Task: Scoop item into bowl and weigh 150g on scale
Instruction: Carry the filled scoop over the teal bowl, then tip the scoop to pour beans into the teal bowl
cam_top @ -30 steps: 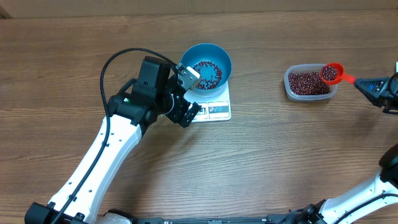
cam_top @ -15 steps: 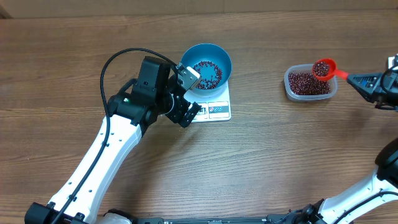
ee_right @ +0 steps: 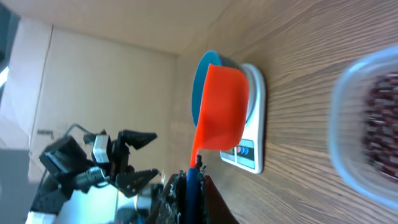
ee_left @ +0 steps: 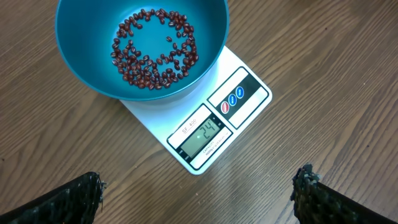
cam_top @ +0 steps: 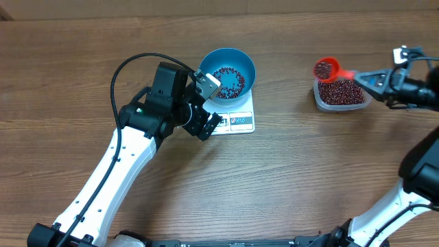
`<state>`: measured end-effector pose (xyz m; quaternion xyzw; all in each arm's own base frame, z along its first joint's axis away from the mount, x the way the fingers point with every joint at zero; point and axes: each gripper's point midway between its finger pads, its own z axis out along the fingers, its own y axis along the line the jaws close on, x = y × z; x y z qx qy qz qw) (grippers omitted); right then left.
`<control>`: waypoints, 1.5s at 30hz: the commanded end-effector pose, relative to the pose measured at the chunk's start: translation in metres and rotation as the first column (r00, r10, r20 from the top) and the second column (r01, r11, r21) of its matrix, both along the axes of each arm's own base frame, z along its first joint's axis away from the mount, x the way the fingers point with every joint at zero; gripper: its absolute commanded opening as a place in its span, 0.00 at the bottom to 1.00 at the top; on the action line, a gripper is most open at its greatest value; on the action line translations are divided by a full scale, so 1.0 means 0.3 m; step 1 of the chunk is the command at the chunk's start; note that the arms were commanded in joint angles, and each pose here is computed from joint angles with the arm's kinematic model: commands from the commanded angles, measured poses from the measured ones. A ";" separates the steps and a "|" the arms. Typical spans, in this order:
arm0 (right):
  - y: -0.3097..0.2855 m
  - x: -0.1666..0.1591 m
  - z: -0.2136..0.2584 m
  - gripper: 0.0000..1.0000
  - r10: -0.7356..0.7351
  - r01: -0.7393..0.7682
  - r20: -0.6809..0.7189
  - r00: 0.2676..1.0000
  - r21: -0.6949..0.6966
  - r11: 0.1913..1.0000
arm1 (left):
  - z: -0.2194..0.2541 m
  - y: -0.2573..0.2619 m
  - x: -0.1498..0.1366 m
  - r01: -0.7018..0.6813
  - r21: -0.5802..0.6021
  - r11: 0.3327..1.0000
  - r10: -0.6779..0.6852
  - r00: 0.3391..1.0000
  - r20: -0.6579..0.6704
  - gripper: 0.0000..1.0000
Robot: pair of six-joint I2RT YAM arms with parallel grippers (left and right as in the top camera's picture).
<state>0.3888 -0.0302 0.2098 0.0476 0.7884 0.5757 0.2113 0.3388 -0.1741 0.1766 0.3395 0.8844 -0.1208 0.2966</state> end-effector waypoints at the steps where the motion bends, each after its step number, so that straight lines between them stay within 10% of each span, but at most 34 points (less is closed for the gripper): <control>1: 0.110 0.019 0.007 0.04 0.075 -0.075 0.033 0.997 0.020 0.997 | 0.032 0.000 0.017 -0.002 -0.004 1.000 0.002 1.000 0.028 0.99; 30: 0.686 0.152 -0.076 0.04 0.326 -0.320 -0.044 0.945 -0.347 0.882 | 0.032 0.000 0.017 -0.002 -0.004 1.000 0.002 1.000 0.028 0.99; 45: 0.745 0.189 0.023 0.04 0.260 -0.131 0.028 0.965 -0.808 0.575 | 0.032 0.000 0.017 -0.002 -0.004 1.000 0.002 1.000 0.028 1.00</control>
